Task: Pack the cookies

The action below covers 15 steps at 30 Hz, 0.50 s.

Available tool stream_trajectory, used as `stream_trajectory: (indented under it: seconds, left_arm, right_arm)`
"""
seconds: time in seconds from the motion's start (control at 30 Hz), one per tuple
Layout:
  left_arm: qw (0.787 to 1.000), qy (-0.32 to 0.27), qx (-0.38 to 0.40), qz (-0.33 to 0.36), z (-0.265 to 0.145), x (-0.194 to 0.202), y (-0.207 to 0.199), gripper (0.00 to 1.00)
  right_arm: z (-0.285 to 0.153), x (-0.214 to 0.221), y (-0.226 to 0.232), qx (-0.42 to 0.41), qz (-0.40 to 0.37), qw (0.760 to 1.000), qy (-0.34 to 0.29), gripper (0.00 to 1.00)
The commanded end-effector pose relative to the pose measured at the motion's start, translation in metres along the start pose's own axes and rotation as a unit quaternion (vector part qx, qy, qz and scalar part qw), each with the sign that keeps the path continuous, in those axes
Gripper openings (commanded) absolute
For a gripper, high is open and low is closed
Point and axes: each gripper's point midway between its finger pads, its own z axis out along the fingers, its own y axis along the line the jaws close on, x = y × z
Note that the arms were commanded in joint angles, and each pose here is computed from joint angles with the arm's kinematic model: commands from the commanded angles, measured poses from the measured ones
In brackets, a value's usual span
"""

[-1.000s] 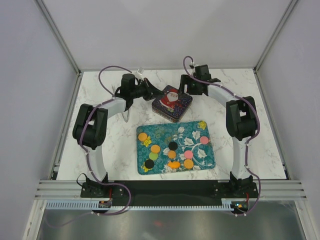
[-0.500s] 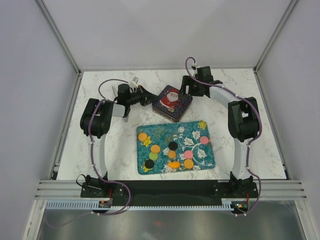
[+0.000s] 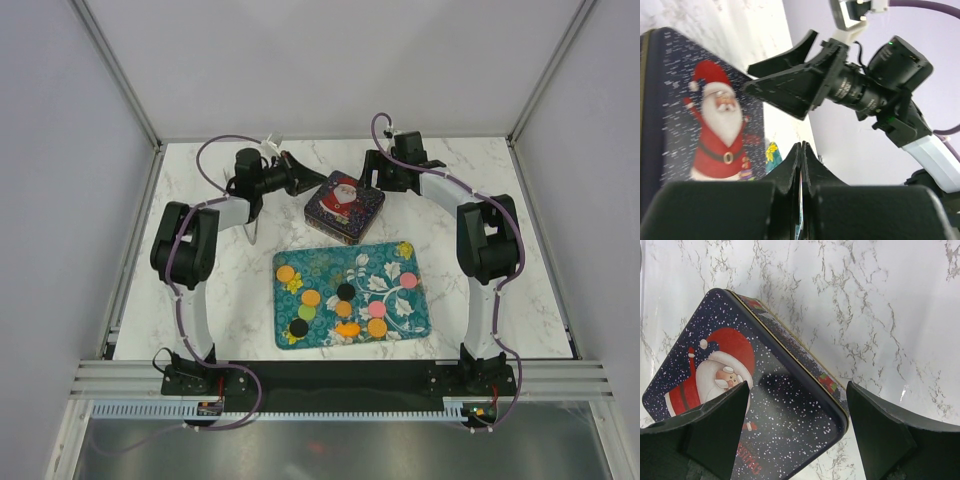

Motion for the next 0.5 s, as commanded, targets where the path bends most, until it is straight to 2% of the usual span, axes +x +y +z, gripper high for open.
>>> stream_trajectory:
  seconds: [0.0, 0.13, 0.27, 0.33, 0.47]
  left_arm:
    - [0.999, 0.018, 0.03, 0.041, 0.003, 0.003, -0.026, 0.03]
    - [0.999, 0.031, 0.008, -0.013, 0.008, 0.024, 0.022, 0.02]
    - [0.996, 0.034, -0.06, -0.057, 0.005, 0.048, 0.091, 0.02]
    - [0.993, 0.029, -0.09, -0.073, 0.0, 0.056, 0.113, 0.02]
    - [0.991, 0.026, -0.103, -0.078, -0.004, 0.062, 0.126, 0.02]
  right_arm:
    - [-0.019, -0.034, 0.019, -0.025, -0.008, 0.999, -0.046, 0.87]
    - [-0.016, -0.033, 0.02, -0.027, -0.005, 0.999, -0.046, 0.88]
    - [-0.013, -0.031, 0.021, -0.033, 0.001, 0.999, -0.043, 0.88]
    - [-0.013, -0.03, 0.02, -0.034, 0.0, 0.999, -0.042, 0.88]
    - [-0.015, -0.028, 0.019, -0.03, -0.003, 0.999, -0.042, 0.88]
